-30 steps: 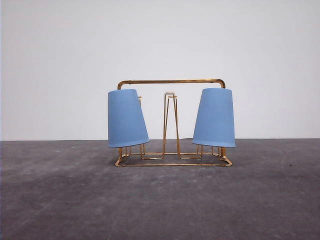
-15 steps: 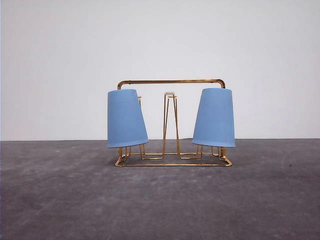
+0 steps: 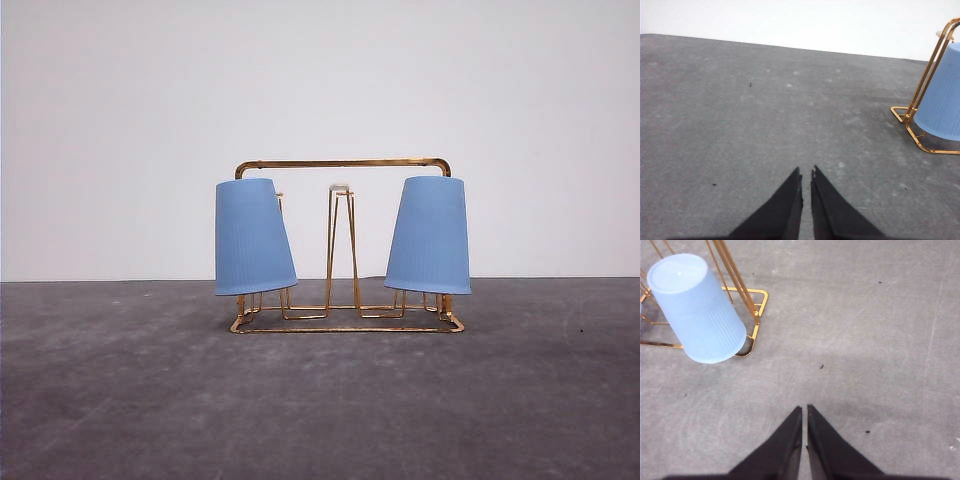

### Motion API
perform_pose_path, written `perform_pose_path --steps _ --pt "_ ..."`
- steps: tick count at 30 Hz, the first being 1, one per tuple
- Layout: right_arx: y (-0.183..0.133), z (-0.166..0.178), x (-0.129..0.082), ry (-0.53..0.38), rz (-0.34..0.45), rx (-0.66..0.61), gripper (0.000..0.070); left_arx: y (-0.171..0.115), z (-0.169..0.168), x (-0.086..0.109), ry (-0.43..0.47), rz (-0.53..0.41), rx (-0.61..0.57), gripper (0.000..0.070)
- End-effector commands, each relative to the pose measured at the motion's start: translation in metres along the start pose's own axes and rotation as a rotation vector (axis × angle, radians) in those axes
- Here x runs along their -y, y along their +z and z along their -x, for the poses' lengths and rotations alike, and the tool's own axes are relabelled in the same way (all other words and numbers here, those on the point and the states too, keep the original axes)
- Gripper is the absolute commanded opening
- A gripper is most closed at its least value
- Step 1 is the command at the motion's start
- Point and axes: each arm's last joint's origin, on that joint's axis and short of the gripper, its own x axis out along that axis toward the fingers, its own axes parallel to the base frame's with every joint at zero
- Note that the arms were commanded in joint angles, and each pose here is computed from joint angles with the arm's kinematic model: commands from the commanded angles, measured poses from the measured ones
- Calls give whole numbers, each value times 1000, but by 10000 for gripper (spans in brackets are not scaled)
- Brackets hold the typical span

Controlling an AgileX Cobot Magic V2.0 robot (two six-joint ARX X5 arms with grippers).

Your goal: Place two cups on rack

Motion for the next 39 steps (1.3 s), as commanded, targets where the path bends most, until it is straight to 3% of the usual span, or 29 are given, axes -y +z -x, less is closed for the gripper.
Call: perform_pose_path --steps 1,9,14,21,27,39 --pt "3 0 0 2 -11 9 14 -5 -1 0 0 1 -20 15" --pt "3 0 -1 7 -7 13 14 -5 -1 0 0 1 -20 15" --pt "-4 4 0 -29 80 58 14 -5 -1 -1 0 1 -20 15" --pt "-62 -2 2 -48 129 262 14 -5 -1 0 0 1 -20 15" --pt "-112 -9 5 -66 143 339 14 -5 -1 0 0 1 -20 15" --pt "-151 -14 7 -93 166 486 14 -5 -1 0 0 1 -20 15"
